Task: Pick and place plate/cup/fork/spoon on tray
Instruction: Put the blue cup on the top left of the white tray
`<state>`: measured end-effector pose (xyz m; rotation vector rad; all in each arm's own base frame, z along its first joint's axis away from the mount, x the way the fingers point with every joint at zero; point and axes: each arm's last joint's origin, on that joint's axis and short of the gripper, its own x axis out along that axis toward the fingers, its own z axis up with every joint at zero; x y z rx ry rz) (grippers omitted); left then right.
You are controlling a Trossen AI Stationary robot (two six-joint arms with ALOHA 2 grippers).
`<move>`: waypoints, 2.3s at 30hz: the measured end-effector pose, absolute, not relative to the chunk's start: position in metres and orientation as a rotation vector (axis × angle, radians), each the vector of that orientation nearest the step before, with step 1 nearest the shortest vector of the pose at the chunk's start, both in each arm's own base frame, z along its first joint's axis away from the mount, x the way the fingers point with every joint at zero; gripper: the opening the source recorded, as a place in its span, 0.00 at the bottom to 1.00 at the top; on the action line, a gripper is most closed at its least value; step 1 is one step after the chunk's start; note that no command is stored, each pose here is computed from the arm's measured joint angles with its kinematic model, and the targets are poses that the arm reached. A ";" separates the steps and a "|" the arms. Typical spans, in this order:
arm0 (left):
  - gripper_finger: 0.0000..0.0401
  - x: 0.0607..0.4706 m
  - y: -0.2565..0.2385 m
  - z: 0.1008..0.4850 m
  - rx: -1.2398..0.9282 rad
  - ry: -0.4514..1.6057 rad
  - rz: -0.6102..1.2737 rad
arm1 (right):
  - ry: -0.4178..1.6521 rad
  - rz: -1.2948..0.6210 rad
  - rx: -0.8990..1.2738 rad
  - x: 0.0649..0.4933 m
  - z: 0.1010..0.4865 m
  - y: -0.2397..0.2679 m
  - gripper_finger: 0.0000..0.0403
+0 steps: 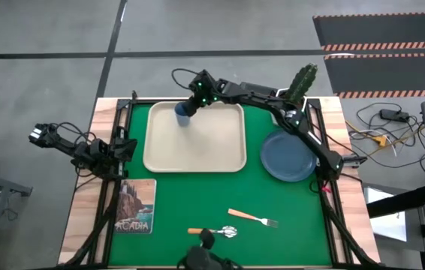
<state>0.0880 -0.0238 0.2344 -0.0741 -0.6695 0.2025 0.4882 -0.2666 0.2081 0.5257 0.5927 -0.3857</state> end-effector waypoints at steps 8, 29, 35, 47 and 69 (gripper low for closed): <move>0.03 0.088 -0.024 0.234 -0.072 -0.669 0.204 | 0.593 -0.401 0.508 0.490 0.207 -0.267 0.04; 0.03 0.088 -0.024 0.234 -0.072 -0.668 0.207 | 0.645 -0.425 0.436 0.457 0.278 -0.252 0.23; 0.03 0.088 -0.024 0.234 -0.074 -0.667 0.210 | 0.868 -0.410 0.389 0.454 0.247 -0.242 0.05; 0.03 0.088 -0.024 0.235 -0.074 -0.668 0.210 | 0.808 -0.378 0.358 0.486 0.195 -0.231 0.02; 0.03 0.088 -0.024 0.235 -0.074 -0.668 0.210 | 0.651 -0.401 0.330 0.507 0.176 -0.235 0.02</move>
